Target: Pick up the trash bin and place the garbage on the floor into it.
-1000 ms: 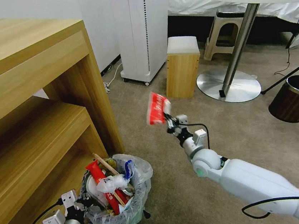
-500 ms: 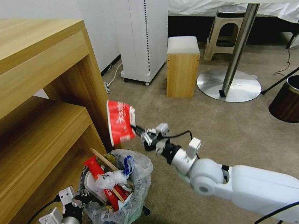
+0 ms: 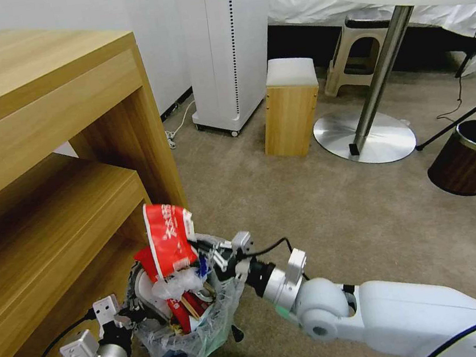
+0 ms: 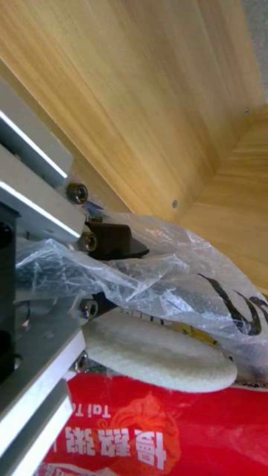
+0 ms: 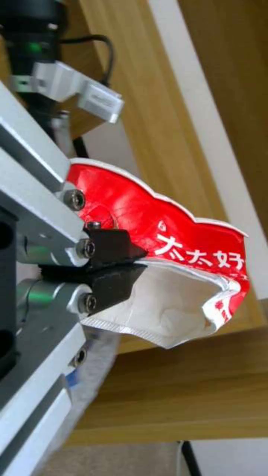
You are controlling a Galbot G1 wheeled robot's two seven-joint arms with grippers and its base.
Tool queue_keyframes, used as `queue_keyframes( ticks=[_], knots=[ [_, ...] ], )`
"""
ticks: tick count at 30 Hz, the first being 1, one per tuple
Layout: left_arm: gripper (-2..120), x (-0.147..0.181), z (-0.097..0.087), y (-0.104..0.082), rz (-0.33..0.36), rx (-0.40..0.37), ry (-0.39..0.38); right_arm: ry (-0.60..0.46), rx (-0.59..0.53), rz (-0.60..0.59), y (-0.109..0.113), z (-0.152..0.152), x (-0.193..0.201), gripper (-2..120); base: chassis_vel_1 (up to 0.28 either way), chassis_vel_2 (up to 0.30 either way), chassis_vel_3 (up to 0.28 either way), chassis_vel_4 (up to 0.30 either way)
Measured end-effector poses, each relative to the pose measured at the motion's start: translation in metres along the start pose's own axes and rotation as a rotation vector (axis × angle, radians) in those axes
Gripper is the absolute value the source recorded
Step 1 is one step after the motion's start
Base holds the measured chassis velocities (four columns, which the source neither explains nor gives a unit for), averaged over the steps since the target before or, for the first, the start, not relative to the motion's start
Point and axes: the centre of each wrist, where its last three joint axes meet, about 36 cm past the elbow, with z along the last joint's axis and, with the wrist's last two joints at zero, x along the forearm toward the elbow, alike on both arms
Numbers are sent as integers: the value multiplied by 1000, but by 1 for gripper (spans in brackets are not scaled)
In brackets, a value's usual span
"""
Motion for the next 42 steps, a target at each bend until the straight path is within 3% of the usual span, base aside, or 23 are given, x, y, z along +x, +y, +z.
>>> queue_keyframes(
  ticks=[17, 35, 38, 40, 42],
  knots=[
    [0, 3, -5, -2, 8, 5, -9, 127, 39, 42, -4, 46, 12, 0, 0, 0, 0, 0],
    [0, 1, -3, -4, 11, 8, -6, 168, 65, 42, 5, 43, 10, 0, 0, 0, 0, 0],
    [0, 1, -2, -3, 9, 7, -4, 158, 61, 31, 8, 39, 9, 9, 0, 0, 0, 0],
    [0, 0, -2, -2, 8, 3, -3, 149, 62, 24, 9, 33, 9, 21, 0, 0, 0, 0],
    [0, 0, -2, -2, 7, 2, -3, 146, 62, 22, 9, 32, 10, 24, 0, 0, 0, 0]
  ],
)
